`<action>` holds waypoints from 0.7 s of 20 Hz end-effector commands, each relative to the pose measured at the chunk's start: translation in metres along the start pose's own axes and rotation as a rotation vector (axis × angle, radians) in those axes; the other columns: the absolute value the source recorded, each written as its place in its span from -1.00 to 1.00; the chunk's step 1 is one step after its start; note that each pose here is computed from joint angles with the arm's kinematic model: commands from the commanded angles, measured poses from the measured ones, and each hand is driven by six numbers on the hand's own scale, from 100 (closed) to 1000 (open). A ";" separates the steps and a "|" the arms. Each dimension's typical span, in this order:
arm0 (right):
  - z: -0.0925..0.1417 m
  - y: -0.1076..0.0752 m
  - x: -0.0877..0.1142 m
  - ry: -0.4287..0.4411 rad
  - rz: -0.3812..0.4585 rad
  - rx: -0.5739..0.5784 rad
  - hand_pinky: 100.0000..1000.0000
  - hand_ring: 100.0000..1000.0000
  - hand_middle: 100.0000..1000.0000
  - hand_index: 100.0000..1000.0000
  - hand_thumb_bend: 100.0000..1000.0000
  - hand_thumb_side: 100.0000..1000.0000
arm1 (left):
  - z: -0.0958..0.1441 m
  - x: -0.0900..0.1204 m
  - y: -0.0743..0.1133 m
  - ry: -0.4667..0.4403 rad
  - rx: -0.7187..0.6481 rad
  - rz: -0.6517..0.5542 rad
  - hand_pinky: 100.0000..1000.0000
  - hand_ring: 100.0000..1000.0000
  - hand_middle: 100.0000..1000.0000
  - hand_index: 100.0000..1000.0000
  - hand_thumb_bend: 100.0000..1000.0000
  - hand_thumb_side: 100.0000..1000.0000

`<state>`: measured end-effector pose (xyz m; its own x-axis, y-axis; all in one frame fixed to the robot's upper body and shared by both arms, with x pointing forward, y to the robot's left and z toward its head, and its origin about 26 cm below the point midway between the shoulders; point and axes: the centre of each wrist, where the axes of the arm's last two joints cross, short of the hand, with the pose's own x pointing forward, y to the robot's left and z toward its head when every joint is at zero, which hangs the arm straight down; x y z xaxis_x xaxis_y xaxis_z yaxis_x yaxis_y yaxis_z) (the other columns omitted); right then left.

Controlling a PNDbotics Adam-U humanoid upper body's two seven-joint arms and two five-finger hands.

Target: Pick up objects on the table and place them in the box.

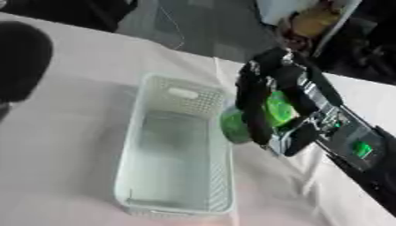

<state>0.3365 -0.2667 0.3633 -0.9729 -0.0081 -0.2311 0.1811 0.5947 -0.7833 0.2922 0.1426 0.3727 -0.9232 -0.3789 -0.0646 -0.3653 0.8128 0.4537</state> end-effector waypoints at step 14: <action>-0.010 -0.016 0.011 -0.071 0.200 0.213 1.00 1.00 1.00 1.00 -1.00 -0.72 | -0.003 0.004 0.006 -0.025 0.011 -0.025 0.15 0.24 0.80 0.56 0.44 0.69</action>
<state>0.3255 -0.2620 0.3695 -0.9181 0.0111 -0.3961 0.3615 0.4328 -0.8258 0.2922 0.1429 0.3728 -0.9207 -0.3839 -0.0695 -0.3724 0.8116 0.4502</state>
